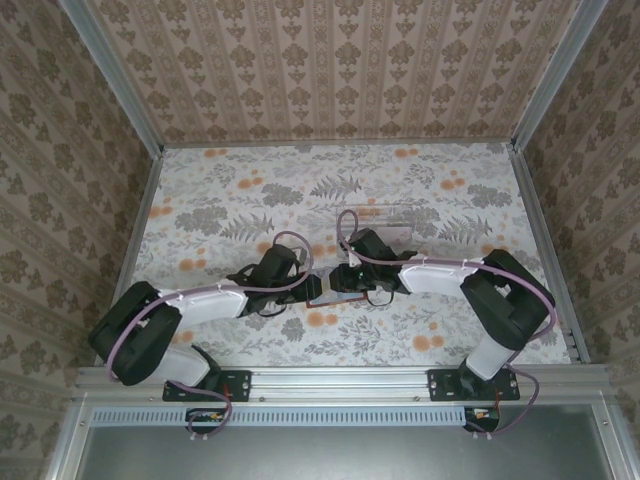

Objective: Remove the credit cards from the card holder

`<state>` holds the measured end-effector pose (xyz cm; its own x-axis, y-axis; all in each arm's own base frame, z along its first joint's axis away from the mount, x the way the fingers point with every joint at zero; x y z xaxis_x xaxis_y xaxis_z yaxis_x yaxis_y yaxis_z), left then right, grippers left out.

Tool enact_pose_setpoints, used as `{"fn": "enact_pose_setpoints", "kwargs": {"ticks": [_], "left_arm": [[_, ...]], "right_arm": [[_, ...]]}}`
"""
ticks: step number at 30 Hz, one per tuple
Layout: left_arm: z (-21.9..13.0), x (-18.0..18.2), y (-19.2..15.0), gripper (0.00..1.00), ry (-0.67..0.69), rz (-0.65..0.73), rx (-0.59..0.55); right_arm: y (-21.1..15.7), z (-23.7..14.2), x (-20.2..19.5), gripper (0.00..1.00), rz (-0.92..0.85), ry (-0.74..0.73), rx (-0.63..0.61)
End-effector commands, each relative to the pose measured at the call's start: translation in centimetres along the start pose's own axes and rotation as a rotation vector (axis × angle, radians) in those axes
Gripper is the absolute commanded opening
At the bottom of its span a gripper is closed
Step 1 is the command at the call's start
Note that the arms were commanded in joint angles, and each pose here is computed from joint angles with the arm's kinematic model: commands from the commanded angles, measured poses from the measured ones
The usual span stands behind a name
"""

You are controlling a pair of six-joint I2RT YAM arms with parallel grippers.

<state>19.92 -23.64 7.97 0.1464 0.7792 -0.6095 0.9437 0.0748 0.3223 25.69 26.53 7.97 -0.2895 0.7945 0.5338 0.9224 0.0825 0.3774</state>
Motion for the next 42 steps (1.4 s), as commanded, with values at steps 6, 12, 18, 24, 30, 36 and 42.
{"fn": "enact_pose_setpoints", "kwargs": {"ticks": [6, 12, 18, 24, 30, 36, 42], "left_arm": [[1.0, 0.8, -0.3, 0.33, 0.017, -0.021, 0.024], [1.2, 0.7, -0.3, 0.32, 0.011, -0.022, 0.029], [1.3, 0.7, -0.3, 0.32, 0.009, -0.022, 0.034], [1.3, 0.6, -0.3, 0.31, 0.007, -0.021, 0.033], [1.2, 0.8, -0.4, 0.31, 0.012, -0.024, 0.034], [1.3, 1.2, -0.5, 0.29, 0.026, -0.031, 0.035], [1.3, 1.4, -0.5, 0.26, 0.029, -0.037, 0.039]], "right_arm": [[0.5, 0.7, -0.5, 0.27, 0.03, -0.019, 0.011], [0.1, 1.2, -0.9, 0.27, 0.036, -0.024, 0.029], [0.1, 1.7, -0.5, 0.24, 0.051, 0.024, 0.04], [0.2, 1.6, -0.7, 0.1, 0.084, 0.058, 0.035], [0.2, 1.1, -1.2, 0.0, 0.107, 0.071, 0.029], [0.1, 0.1, -2.9, 0.0, 0.168, 0.067, 0.018], [0.5, -1.2, -4.7, 0.0, 0.212, 0.061, -0.02]]}}
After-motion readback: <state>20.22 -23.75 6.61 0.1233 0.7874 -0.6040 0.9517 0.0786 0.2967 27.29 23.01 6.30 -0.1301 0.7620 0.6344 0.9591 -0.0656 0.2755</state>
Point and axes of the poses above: each hand's point on the last joint's axis, 136 mm out from that joint toward the fingers, its own z axis out along the fingers, its own x axis along the line the jaws close on, y = z × x, the point moved 5 cm from there along -z, back along the fingers, and after that the axes turned 4 degrees about -z, right-handed, at the moved point
